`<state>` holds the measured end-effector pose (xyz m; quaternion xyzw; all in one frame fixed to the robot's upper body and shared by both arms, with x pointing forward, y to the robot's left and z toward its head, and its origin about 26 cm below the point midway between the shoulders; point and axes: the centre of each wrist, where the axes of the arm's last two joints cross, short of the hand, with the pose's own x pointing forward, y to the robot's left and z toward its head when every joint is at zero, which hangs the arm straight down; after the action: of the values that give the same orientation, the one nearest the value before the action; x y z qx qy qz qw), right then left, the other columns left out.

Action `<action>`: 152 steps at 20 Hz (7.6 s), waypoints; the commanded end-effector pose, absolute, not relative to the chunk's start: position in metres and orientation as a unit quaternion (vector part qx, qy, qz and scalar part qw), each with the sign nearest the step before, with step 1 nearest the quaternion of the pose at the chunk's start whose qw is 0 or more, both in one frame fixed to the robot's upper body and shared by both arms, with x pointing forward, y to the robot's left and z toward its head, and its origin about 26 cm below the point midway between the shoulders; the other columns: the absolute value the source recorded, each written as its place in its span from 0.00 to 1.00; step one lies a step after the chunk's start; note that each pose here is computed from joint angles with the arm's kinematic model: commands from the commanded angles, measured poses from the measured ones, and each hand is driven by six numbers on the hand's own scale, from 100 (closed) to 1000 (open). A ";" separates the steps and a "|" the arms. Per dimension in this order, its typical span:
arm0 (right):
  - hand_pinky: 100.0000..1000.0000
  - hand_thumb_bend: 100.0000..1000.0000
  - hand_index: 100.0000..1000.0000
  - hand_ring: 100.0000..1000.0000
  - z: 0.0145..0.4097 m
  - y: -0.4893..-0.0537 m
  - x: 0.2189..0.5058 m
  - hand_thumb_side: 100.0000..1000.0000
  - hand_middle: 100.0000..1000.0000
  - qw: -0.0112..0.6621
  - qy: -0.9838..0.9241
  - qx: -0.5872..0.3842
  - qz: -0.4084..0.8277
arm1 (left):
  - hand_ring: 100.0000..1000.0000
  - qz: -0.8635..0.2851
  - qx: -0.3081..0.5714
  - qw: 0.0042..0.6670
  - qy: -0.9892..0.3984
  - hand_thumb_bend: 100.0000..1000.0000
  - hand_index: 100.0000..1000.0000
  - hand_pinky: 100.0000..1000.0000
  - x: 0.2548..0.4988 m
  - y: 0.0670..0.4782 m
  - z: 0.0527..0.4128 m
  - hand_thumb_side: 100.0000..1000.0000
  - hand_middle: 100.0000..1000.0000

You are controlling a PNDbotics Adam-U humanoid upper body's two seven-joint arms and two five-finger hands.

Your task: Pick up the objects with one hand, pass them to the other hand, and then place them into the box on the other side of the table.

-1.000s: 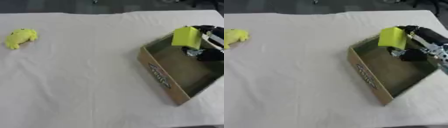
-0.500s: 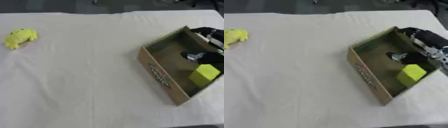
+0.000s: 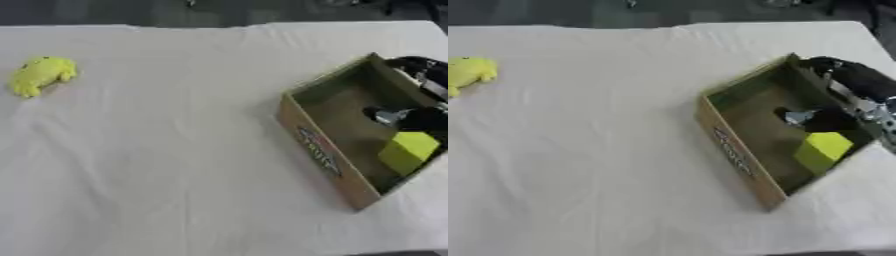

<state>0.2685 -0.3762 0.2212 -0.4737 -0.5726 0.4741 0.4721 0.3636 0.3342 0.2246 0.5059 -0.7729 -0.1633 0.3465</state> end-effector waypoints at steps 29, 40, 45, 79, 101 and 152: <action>1.00 0.00 1.00 0.93 0.228 -0.381 0.260 0.47 0.93 0.373 -0.881 -0.288 -0.041 | 0.72 -0.386 0.414 0.678 -0.469 0.96 0.80 0.70 0.446 0.422 0.311 0.29 0.68; 1.00 0.00 1.00 0.92 0.223 -0.380 0.260 0.47 0.93 0.390 -0.872 -0.293 -0.034 | 0.76 -0.464 0.349 0.727 -0.367 0.90 0.80 0.75 0.457 0.426 0.300 0.22 0.69; 1.00 0.00 1.00 0.92 0.221 -0.380 0.260 0.47 0.93 0.394 -0.870 -0.295 -0.034 | 0.77 -0.464 0.337 0.737 -0.357 0.88 0.80 0.75 0.456 0.433 0.299 0.21 0.69; 1.00 0.00 1.00 0.92 0.203 -0.370 0.261 0.47 0.92 0.440 -0.847 -0.296 -0.027 | 0.74 -0.406 0.439 0.756 -0.266 0.62 0.69 0.70 0.473 0.430 0.238 0.12 0.65; 1.00 0.00 1.00 0.92 0.204 -0.369 0.262 0.45 0.93 0.446 -0.848 -0.285 -0.018 | 0.68 -0.401 0.435 0.757 -0.277 0.29 0.49 0.65 0.477 0.422 0.230 0.00 0.56; 1.00 0.00 1.00 0.92 0.211 -0.373 0.262 0.41 0.92 0.424 -0.861 -0.280 -0.006 | 0.50 -0.319 0.378 0.469 -0.732 0.12 0.40 0.49 0.389 0.272 0.263 0.00 0.45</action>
<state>0.2629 -0.3714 0.1980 -0.2767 -0.8531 -0.0212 0.4418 0.3917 0.2755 0.2549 0.3768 -0.7186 -0.3259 0.4852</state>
